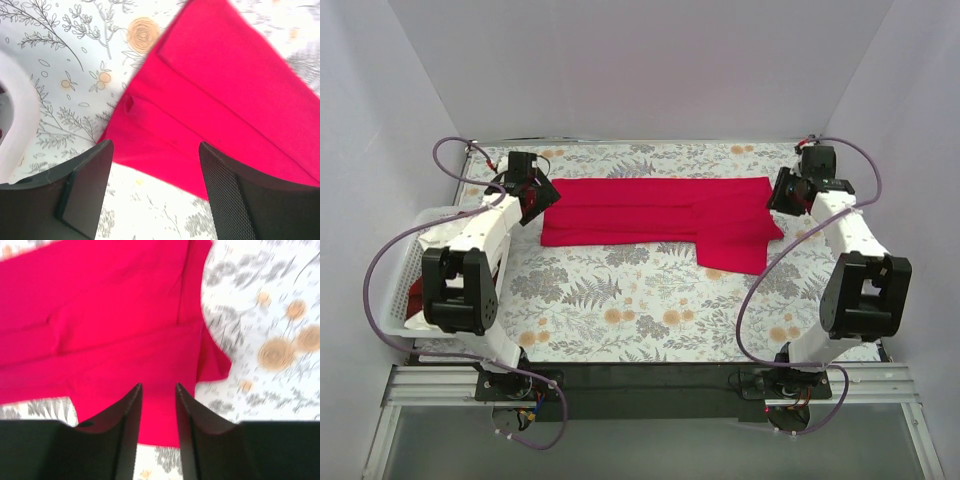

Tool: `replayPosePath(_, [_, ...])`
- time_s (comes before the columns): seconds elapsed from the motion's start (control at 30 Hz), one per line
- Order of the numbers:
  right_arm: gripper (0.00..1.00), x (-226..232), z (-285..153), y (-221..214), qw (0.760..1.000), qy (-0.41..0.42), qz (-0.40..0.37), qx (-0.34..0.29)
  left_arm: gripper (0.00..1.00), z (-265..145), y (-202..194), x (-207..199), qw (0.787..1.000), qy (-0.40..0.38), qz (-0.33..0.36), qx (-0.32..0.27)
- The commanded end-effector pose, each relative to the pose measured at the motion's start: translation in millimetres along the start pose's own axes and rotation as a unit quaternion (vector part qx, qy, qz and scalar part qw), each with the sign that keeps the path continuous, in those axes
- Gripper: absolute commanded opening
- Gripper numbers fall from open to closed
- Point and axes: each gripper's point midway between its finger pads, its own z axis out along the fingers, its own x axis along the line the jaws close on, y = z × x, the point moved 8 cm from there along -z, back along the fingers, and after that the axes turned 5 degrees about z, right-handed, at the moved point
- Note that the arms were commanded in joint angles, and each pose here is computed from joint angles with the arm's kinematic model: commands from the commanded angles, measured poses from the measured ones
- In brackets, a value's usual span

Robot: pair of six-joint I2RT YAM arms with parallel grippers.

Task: Fold and stack the t-shirts
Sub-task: Fold the tshirt

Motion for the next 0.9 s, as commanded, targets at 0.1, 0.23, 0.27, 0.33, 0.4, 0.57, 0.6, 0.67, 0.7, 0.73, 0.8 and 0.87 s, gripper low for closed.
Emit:
replayPosePath(0.1, [0.43,1,-10,-86,0.995,-0.038,-0.041,0.077,0.70,-61,-22,-6,0.995,-0.082,0.050,-0.030])
replayPosePath(0.23, [0.44,-3,-14,-118,0.992,-0.053,-0.053,0.099,0.70,-69,-62,-7,0.987,-0.115,0.108,-0.012])
replayPosePath(0.27, [0.44,-6,-12,-126,0.991,-0.061,-0.055,0.107,0.70,-70,-67,-7,0.986,-0.121,0.113,-0.015])
replayPosePath(0.33, [0.43,-6,-9,-133,0.990,-0.064,-0.058,0.111,0.70,-73,-75,-6,0.983,-0.133,0.126,-0.017])
replayPosePath(0.4, [0.44,-8,-5,-141,0.989,-0.070,-0.059,0.118,0.70,-70,-84,-3,0.982,-0.136,0.129,-0.009])
replayPosePath(0.57, [0.42,-6,8,-150,0.988,-0.071,-0.055,0.122,0.68,-63,-93,-1,0.980,-0.141,0.143,-0.002])
replayPosePath(0.6, [0.41,-7,10,-151,0.988,-0.076,-0.057,0.120,0.67,-63,-93,-1,0.980,-0.140,0.144,0.000])
replayPosePath(0.67, [0.37,-8,16,-153,0.988,-0.085,-0.059,0.119,0.67,-63,-94,-2,0.979,-0.142,0.144,0.002])
replayPosePath(0.7, [0.36,-9,18,-156,0.987,-0.087,-0.059,0.122,0.67,-62,-95,-2,0.979,-0.141,0.144,0.003])
replayPosePath(0.73, [0.36,-11,22,-160,0.986,-0.092,-0.059,0.129,0.66,-63,-94,-2,0.979,-0.142,0.144,0.002])
replayPosePath(0.8, [0.31,-12,25,-164,0.985,-0.093,-0.060,0.133,0.66,-64,-93,-2,0.980,-0.141,0.143,-0.002])
replayPosePath(0.87, [0.25,-14,27,-170,0.983,-0.096,-0.062,0.142,0.66,-63,-94,-1,0.980,-0.140,0.143,-0.001])
